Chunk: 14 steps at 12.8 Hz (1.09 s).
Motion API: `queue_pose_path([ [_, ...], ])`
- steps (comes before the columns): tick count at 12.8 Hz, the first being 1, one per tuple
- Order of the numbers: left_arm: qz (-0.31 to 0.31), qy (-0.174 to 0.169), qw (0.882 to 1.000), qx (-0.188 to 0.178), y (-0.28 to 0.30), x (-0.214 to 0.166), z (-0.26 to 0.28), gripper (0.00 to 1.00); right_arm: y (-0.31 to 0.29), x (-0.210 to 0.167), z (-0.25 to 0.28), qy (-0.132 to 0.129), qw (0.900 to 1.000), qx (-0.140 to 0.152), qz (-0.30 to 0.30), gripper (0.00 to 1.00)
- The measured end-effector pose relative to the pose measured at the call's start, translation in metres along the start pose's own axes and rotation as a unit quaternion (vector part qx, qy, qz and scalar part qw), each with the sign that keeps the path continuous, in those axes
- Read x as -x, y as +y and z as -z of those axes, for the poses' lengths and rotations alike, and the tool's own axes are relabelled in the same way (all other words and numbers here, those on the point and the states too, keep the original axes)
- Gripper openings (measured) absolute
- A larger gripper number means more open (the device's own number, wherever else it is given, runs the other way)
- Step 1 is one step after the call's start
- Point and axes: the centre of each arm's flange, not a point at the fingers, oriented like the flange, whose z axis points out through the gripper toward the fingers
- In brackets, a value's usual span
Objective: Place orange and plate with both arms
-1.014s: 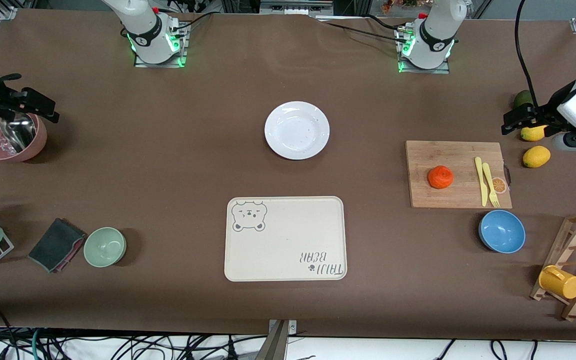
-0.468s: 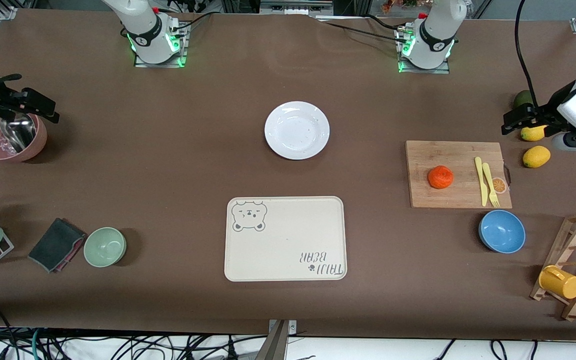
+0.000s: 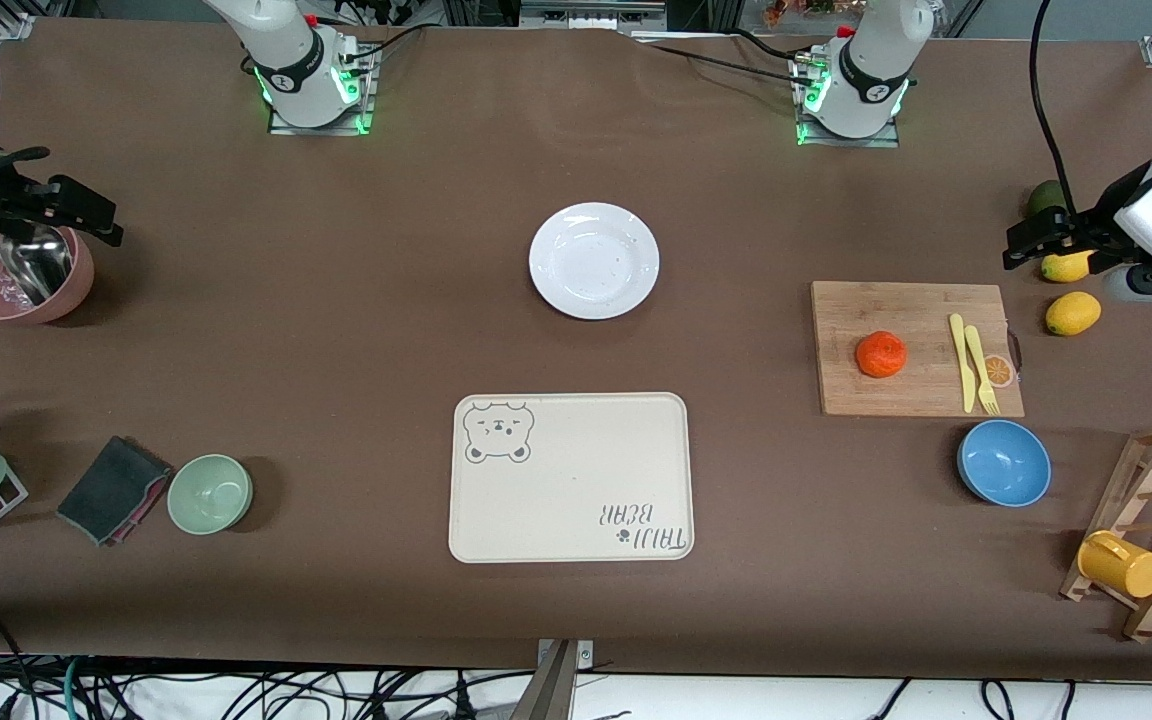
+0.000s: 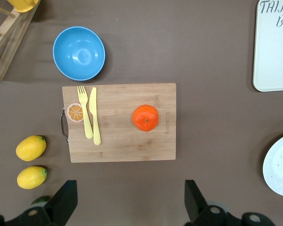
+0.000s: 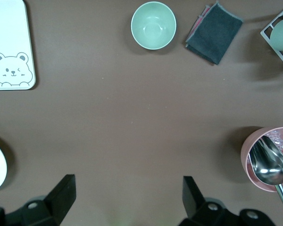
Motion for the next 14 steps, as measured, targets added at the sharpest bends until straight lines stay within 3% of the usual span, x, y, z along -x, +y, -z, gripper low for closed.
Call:
queue_pose_path([
  [9, 0.000, 0.000, 1.000, 0.000, -0.0001, 0.0000, 0.0000, 1.00, -0.0032, -0.0063, -0.0092, -0.005, 1.000, 0.000, 0.003, 1.00],
  [14, 0.001, 0.000, 1.000, -0.006, -0.0018, -0.0001, -0.0003, 1.00, -0.0099, -0.0088, -0.0068, 0.008, 1.000, 0.000, 0.008, 1.00],
])
